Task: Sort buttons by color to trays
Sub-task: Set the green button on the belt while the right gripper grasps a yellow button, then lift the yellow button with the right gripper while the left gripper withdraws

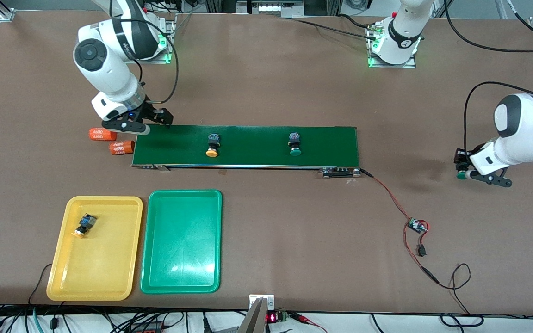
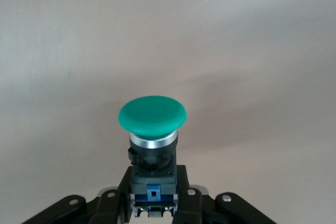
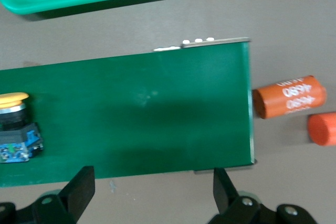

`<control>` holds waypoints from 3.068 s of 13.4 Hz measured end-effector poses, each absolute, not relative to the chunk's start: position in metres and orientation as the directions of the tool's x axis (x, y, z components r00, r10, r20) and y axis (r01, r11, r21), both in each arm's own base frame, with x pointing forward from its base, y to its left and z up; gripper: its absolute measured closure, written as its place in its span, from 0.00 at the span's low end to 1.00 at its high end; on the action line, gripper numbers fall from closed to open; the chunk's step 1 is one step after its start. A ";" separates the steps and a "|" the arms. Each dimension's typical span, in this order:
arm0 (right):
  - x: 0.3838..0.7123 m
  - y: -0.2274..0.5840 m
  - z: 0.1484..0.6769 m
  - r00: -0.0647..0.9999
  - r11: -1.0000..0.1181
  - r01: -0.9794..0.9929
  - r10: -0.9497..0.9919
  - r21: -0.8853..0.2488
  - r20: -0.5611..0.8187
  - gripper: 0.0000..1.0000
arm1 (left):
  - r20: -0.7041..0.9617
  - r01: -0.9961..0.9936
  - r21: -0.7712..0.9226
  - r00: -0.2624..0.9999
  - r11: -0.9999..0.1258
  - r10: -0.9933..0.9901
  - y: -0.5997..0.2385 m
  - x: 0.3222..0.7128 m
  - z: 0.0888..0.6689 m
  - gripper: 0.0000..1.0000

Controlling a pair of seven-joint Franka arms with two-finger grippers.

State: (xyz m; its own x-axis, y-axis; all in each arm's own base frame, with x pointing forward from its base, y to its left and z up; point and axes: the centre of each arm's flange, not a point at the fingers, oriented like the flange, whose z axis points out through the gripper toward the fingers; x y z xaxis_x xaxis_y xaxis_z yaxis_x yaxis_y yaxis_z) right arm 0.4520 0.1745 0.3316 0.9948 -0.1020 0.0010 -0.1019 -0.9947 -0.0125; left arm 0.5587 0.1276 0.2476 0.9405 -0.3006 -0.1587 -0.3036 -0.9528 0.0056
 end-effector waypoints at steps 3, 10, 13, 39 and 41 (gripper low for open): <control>0.451 0.193 0.311 0.999 -0.998 -0.054 -0.054 -0.019 0.003 0.00 | -0.148 -0.467 -0.034 0.877 -0.884 -0.457 0.018 0.572 0.292 0.66; 0.472 0.207 0.298 0.999 -1.000 0.025 0.025 0.007 0.025 0.00 | -0.175 -0.331 0.101 0.923 -0.938 -0.344 -0.173 0.532 0.305 0.66; 0.477 0.209 0.300 1.000 -1.000 -0.004 -0.004 0.001 0.030 0.00 | -0.206 -0.170 0.119 0.960 -0.978 -0.192 -0.238 0.507 0.303 0.66; 0.486 0.231 0.255 0.999 -0.999 0.037 0.037 -0.023 0.011 0.59 | -0.173 0.086 0.113 0.983 -0.990 0.065 -0.268 0.515 0.294 0.01; 0.500 0.226 0.267 0.999 -0.999 0.024 0.023 -0.030 0.037 0.59 | -0.094 0.117 0.121 0.990 -0.986 0.106 -0.235 0.544 0.329 0.00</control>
State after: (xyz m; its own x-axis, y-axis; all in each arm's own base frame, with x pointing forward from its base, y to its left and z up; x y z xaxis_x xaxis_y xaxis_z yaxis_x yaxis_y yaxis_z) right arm 0.4999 0.2255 0.2666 0.9991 0.0227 0.0370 0.0239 -0.9993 -0.0304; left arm 0.5435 -0.2350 0.3288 0.9899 0.1063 -0.0937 0.1173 -0.9857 0.1210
